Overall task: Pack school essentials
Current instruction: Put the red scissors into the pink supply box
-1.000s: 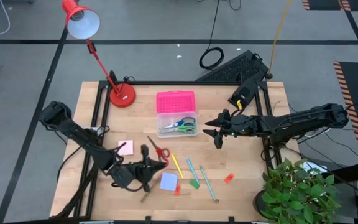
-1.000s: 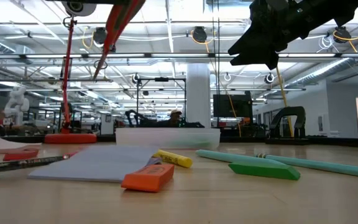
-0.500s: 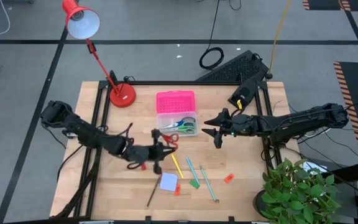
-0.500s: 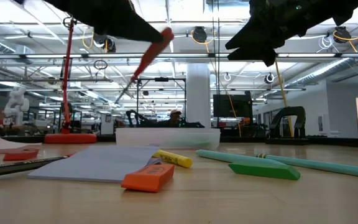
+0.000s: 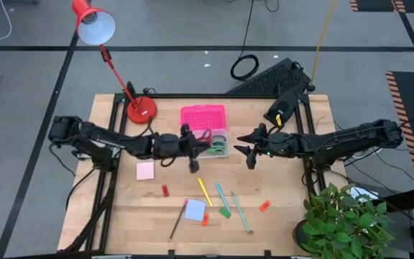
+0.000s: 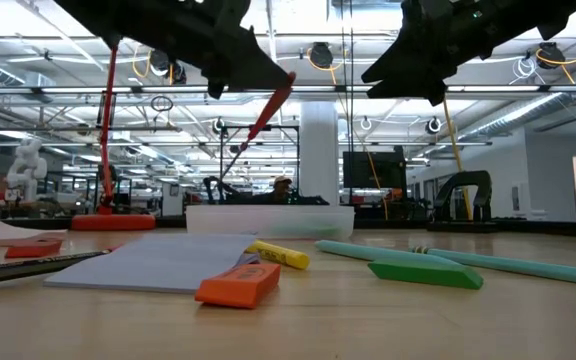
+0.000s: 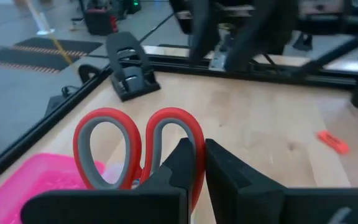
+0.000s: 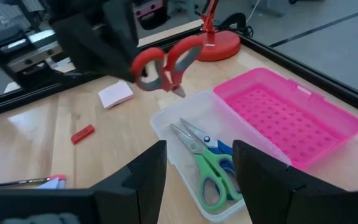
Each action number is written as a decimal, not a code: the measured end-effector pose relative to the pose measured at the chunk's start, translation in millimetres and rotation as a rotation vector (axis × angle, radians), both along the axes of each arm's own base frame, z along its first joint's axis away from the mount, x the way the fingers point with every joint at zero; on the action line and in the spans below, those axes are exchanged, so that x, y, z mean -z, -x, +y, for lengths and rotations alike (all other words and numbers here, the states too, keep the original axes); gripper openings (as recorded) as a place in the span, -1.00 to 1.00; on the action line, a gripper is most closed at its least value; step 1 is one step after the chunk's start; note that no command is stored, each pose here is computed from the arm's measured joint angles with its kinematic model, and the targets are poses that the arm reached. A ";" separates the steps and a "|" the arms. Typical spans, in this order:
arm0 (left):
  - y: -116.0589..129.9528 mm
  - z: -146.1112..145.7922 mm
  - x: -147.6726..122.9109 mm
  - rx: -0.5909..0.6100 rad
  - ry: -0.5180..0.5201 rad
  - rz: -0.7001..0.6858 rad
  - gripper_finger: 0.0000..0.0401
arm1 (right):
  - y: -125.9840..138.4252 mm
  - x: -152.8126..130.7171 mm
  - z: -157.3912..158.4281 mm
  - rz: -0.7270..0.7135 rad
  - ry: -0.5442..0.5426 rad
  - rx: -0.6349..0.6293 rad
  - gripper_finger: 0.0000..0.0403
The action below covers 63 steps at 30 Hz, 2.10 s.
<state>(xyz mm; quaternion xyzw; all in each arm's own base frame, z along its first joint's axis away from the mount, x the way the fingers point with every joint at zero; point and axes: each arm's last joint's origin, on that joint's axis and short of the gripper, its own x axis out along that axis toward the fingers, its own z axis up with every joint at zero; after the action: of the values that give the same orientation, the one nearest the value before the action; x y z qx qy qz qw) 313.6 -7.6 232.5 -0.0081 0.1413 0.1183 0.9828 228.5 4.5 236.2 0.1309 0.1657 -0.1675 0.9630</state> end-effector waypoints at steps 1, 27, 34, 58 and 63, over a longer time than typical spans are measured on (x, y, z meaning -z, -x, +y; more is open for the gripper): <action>-0.1 1.5 0.1 -0.004 -0.001 0.000 -0.85 | 0.0 0.0 0.0 0.000 0.002 0.000 -0.12; -33.0 36.2 52.8 -0.148 0.077 0.101 -0.85 | 2.9 6.1 -0.3 0.086 0.055 -0.019 -0.12; -33.0 37.1 54.4 -0.181 0.069 0.105 -0.85 | 3.1 6.5 -0.4 0.090 0.055 -0.019 -0.12; -32.3 29.3 57.3 -0.148 0.072 0.138 -0.84 | 3.1 6.5 -0.3 0.094 0.064 -0.027 -0.12; -31.4 28.6 59.5 -0.121 0.084 0.163 -0.84 | 3.1 6.6 -0.3 0.097 0.071 -0.030 -0.12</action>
<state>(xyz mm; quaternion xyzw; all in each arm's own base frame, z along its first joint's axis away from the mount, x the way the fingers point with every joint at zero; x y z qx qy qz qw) 345.0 21.1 172.9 -0.0483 0.2248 0.1716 0.9580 225.4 4.3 229.7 0.0861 0.2079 -0.1647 0.9603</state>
